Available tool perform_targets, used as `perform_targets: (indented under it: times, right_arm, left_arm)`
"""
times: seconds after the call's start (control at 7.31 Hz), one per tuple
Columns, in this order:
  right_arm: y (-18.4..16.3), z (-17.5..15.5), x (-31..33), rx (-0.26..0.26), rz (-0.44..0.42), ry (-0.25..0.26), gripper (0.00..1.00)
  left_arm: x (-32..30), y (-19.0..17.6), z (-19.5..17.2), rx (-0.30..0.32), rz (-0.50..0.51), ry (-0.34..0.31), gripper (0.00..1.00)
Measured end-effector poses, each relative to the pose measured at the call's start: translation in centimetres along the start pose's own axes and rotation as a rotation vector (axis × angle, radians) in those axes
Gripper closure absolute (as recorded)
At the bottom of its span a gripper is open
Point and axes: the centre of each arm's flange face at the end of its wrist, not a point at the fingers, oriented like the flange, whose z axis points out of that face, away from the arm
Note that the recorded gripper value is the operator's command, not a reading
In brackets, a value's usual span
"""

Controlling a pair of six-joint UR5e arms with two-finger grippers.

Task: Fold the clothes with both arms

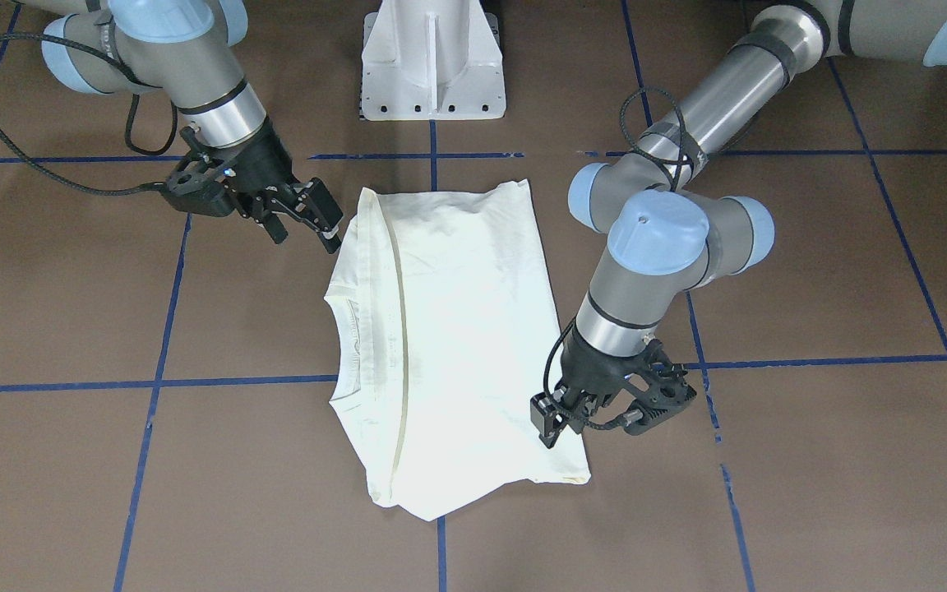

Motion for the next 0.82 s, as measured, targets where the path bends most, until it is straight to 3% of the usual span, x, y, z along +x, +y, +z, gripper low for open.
perform_targets:
  times: [0.41, 0.82]
  right_arm:
    - [5.3, 4.0, -0.8, -0.003, -0.072, 0.048, 0.01]
    - [9.9, 8.0, -2.2, -0.033, -0.275, 0.188, 0.02]
  left_arm:
    - [-5.4, 2.7, -6.2, -0.046, 0.01, 0.047, 0.46]
    - [-7.2, 3.1, -7.4, -0.05, 0.014, 0.05, 0.46]
